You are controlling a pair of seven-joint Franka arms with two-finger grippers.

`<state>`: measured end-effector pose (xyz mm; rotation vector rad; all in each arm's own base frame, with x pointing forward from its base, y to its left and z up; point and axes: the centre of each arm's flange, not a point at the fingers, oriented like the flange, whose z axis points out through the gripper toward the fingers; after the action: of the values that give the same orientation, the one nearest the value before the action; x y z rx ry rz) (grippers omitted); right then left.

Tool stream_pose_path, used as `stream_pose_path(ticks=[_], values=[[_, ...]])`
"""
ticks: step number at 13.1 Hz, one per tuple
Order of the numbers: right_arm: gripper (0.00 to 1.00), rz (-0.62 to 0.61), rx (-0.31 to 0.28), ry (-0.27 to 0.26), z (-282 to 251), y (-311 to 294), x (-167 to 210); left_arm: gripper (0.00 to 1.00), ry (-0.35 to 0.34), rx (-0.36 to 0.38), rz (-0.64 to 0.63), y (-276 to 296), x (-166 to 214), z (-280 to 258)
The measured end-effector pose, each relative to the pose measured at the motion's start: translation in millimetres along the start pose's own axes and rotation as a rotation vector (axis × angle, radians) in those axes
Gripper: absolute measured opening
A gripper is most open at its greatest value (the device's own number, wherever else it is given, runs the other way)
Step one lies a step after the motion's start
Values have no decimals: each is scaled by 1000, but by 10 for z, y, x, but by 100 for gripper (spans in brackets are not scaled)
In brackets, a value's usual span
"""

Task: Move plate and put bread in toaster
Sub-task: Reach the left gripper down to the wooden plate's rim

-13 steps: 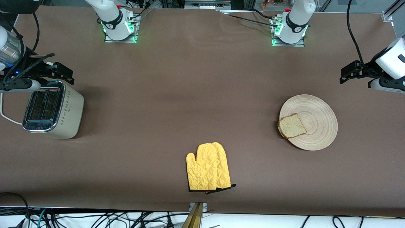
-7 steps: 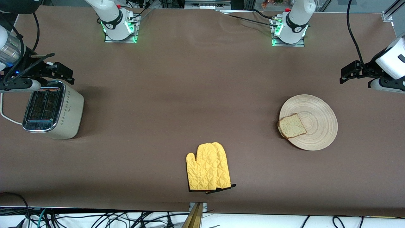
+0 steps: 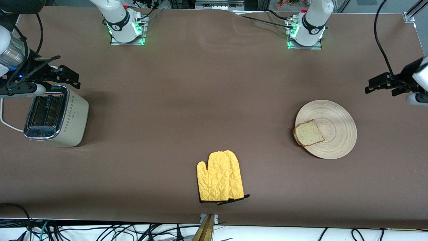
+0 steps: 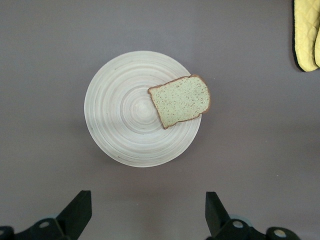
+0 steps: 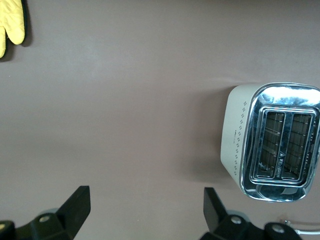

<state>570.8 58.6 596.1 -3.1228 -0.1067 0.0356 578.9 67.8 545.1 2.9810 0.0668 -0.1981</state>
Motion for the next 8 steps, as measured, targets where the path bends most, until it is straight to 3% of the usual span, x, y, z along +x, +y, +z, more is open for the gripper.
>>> stream_pose_path(ticks=[2, 5, 8], values=[[100, -1, 0, 0, -2, -3, -1, 100, -62, -71, -44, -397, 175, 397], [100, -1, 0, 1, -4, -7, -2, 100, -128, -237, -19, -1093, 365, 1094], [100, -1, 0, 1, -5, -8, -2, 100, -140, -407, 41, -1886, 411, 1881]])
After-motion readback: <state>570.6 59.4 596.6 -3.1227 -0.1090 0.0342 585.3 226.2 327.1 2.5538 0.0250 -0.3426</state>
